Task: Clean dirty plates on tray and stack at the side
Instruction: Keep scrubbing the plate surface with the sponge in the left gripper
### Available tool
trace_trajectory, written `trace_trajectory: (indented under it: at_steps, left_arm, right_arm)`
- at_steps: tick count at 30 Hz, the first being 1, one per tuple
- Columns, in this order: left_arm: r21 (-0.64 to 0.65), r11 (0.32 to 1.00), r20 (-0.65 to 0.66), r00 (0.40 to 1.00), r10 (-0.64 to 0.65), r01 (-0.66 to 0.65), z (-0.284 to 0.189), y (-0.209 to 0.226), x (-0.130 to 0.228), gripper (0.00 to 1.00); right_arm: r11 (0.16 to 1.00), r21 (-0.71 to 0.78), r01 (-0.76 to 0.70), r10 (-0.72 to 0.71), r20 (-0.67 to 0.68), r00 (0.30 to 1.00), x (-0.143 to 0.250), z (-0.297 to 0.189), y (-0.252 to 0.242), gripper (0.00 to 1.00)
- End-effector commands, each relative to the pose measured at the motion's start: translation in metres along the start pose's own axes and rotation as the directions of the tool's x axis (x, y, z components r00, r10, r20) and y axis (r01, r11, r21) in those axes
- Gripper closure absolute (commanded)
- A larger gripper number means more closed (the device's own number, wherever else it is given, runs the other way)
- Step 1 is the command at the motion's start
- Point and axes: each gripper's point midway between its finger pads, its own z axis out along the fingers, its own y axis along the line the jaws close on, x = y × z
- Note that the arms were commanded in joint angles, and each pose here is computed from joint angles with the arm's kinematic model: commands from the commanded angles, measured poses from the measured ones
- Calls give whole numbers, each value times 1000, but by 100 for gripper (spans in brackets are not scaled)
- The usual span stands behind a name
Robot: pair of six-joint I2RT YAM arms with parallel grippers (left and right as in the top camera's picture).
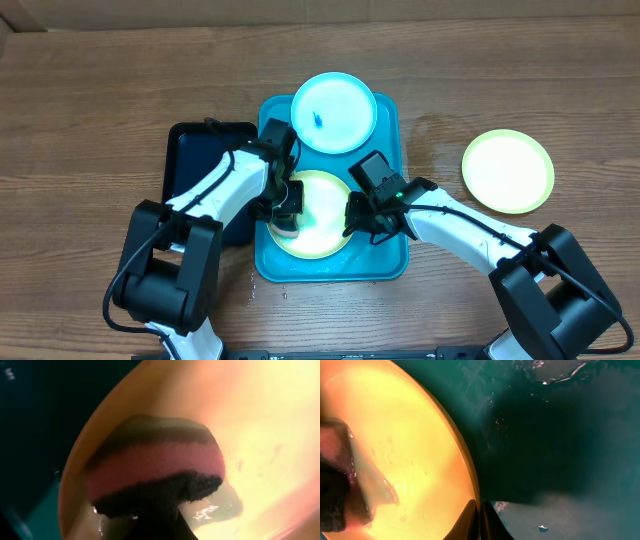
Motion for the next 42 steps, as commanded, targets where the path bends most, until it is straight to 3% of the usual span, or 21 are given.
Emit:
trace_trajectory:
  at_steps: [1, 6, 12, 17, 21, 27, 39, 42]
  left_arm:
    - [261, 965, -163, 984, 70, -26, 34, -41, 25, 96]
    - [478, 877, -155, 978, 137, -47, 23, -79, 25, 96]
    - [524, 847, -68, 987, 144, -87, -13, -92, 5, 96]
    - [364, 908, 188, 971, 145, -206, -85, -83, -19, 96]
    - [170, 964, 286, 947, 149, -203, -109, -58, -20, 96]
    - [19, 986, 235, 959, 158, -167, -91, -32, -9, 96]
    - [13, 988, 91, 984, 153, -155, -36, -26, -5, 96]
    - [14, 988, 83, 985, 150, -151, -36, -26, -5, 67]
  right_arm:
    - [1000, -12, 8, -8, -8, 1000, 2, 2, 3, 96]
    - [1000, -12, 7, -8, -8, 1000, 2, 2, 3, 96]
    - [1000, -9, 7, -7, -11, 1000, 2, 2, 3, 96]
    - [1000, -11, 7, -7, -9, 1000, 2, 2, 3, 96]
    - [1000, -12, 8, -8, -8, 1000, 2, 2, 3, 96]
    - [1000, -12, 8, -8, -7, 1000, 2, 2, 3, 96]
    - [1000, -12, 8, -8, -8, 1000, 2, 2, 3, 96]
    - [1000, -12, 8, -8, -8, 1000, 2, 2, 3, 96]
